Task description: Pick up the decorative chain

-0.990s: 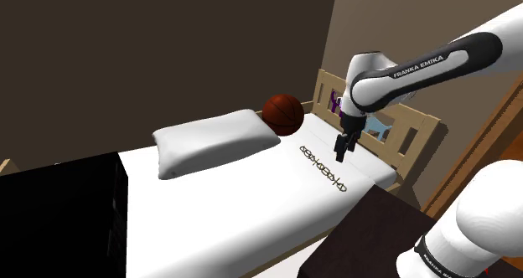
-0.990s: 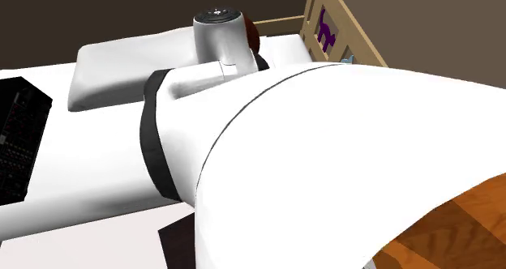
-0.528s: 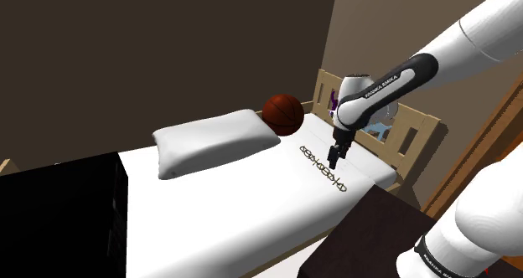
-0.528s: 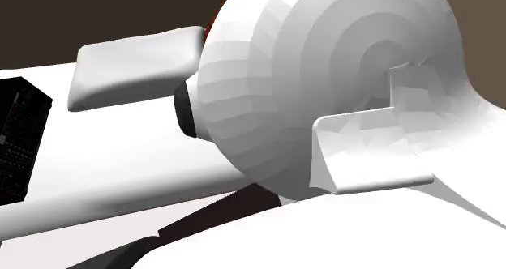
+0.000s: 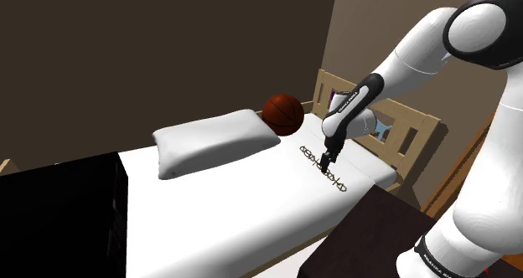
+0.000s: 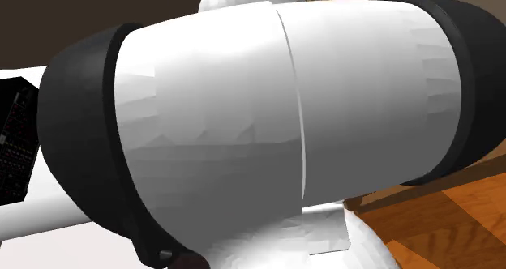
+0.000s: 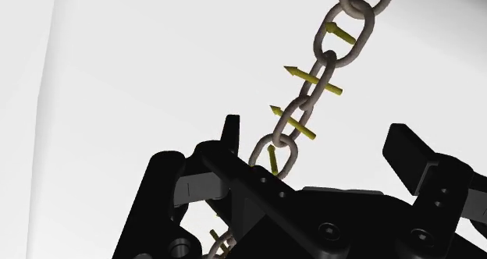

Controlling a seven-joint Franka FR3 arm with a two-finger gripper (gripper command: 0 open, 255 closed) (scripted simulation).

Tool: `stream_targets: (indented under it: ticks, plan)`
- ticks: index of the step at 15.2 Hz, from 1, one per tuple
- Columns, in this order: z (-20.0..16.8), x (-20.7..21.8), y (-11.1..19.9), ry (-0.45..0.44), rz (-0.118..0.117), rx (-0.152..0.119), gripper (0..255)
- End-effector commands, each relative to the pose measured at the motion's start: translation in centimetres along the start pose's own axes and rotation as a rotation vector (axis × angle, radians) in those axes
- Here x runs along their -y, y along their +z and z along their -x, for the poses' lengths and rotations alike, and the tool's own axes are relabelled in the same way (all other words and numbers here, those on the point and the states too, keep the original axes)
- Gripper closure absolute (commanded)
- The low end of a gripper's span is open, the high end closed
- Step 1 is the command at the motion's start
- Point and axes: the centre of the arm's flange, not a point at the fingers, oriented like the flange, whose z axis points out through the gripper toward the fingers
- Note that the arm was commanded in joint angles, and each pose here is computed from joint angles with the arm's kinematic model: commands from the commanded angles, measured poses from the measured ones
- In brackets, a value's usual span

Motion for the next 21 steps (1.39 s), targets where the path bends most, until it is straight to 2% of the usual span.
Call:
stream_targets:
  ticks: [1,9,10,19,21]
  plan:
    - [-0.1,-0.6,1.6,-0.004,0.004,-0.004,0]
    - [-0.3,-0.7,5.1,-0.004,0.004,-0.004,0]
    - [-0.3,-0.7,5.0,-0.004,0.004,-0.004,255]
    - [-0.3,-0.7,5.1,-0.004,0.004,-0.004,255]
    - [-0.2,-0.7,4.0,-0.004,0.004,-0.004,255]
